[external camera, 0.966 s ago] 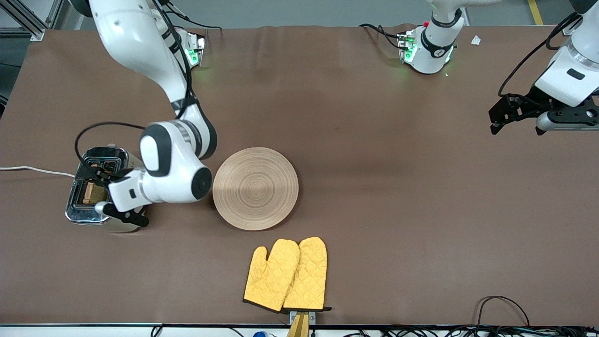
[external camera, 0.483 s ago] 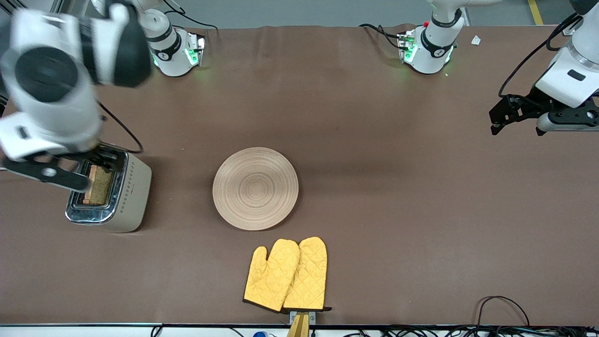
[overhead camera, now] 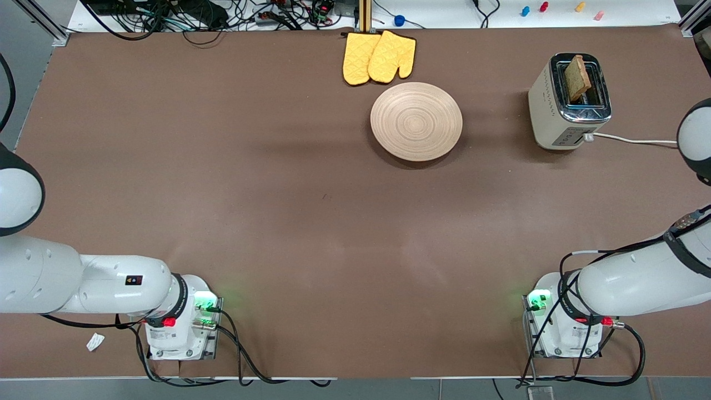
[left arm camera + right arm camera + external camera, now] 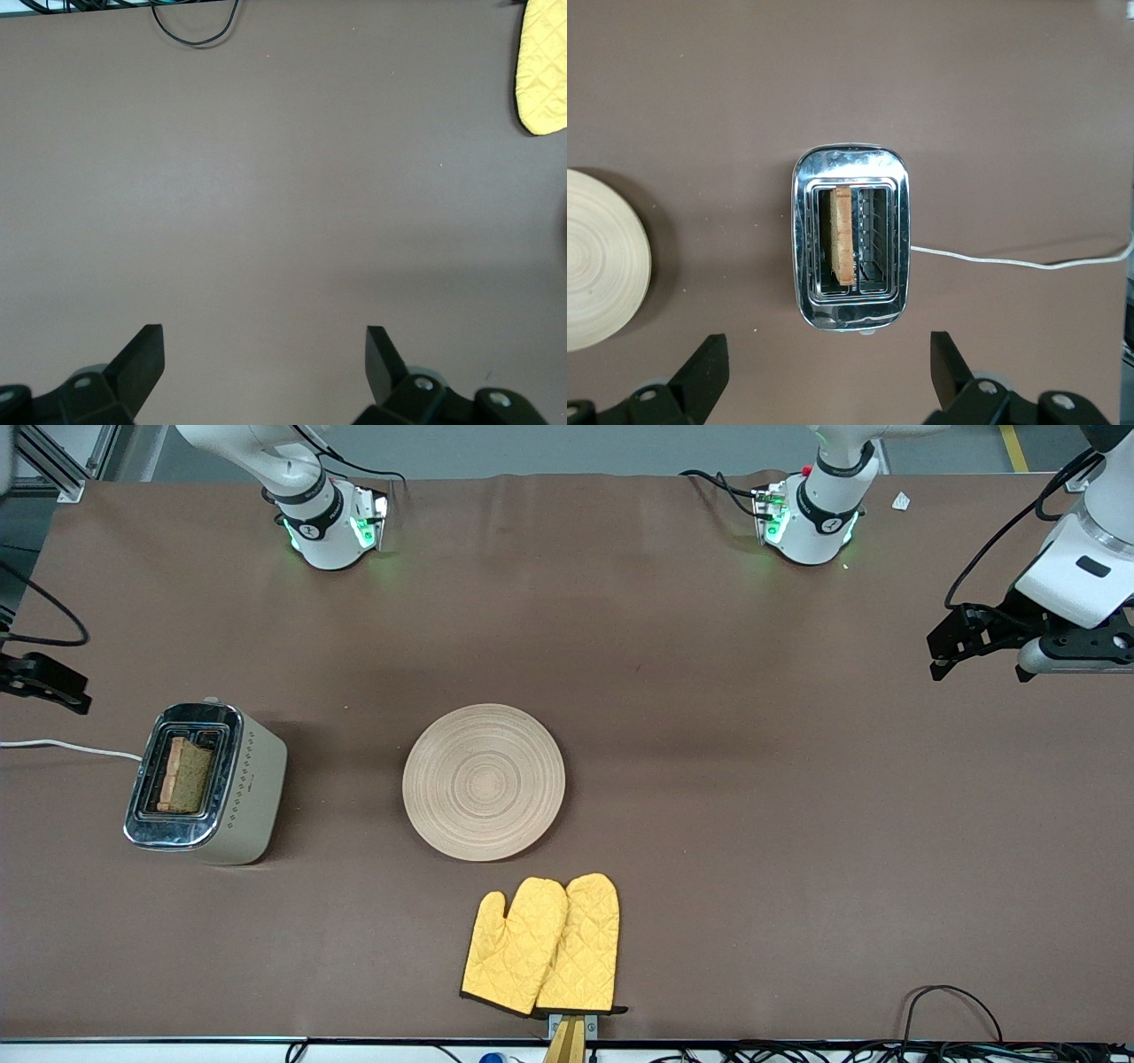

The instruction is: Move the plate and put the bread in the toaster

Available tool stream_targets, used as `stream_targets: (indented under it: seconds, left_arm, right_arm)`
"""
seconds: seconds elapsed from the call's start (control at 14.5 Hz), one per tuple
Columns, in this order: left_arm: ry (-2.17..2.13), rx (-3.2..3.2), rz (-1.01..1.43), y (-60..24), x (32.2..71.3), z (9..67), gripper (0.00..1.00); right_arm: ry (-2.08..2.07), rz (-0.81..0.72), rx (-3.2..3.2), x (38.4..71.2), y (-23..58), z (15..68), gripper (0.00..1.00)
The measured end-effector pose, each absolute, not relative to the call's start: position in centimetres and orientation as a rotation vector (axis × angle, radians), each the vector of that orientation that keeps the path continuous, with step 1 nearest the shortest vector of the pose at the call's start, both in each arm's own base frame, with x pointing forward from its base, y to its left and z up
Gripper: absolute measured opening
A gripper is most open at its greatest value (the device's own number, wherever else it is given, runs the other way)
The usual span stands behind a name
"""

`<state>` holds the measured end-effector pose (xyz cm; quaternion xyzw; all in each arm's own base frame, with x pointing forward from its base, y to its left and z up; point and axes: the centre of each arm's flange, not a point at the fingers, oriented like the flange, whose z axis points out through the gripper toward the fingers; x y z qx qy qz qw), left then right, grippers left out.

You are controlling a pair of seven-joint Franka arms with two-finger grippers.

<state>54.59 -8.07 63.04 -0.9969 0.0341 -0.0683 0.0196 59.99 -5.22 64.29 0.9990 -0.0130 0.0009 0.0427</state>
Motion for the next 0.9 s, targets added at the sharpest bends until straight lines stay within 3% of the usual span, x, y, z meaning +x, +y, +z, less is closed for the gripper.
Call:
stream_targets:
  seconds: [0.41, 0.9]
  left_arm:
    - [0.104, -3.093, -0.225, -8.0, 54.6, 63.4, 1.00]
    - [0.104, -3.096, -0.234, -8.0, 55.2, 63.5, 1.00]
  right_arm:
    - [-0.025, 0.006, 3.163, 60.9, -6.3, 59.9, 1.00]
    - [-0.018, 0.024, 3.170, 60.4, -6.3, 60.5, 1.00]
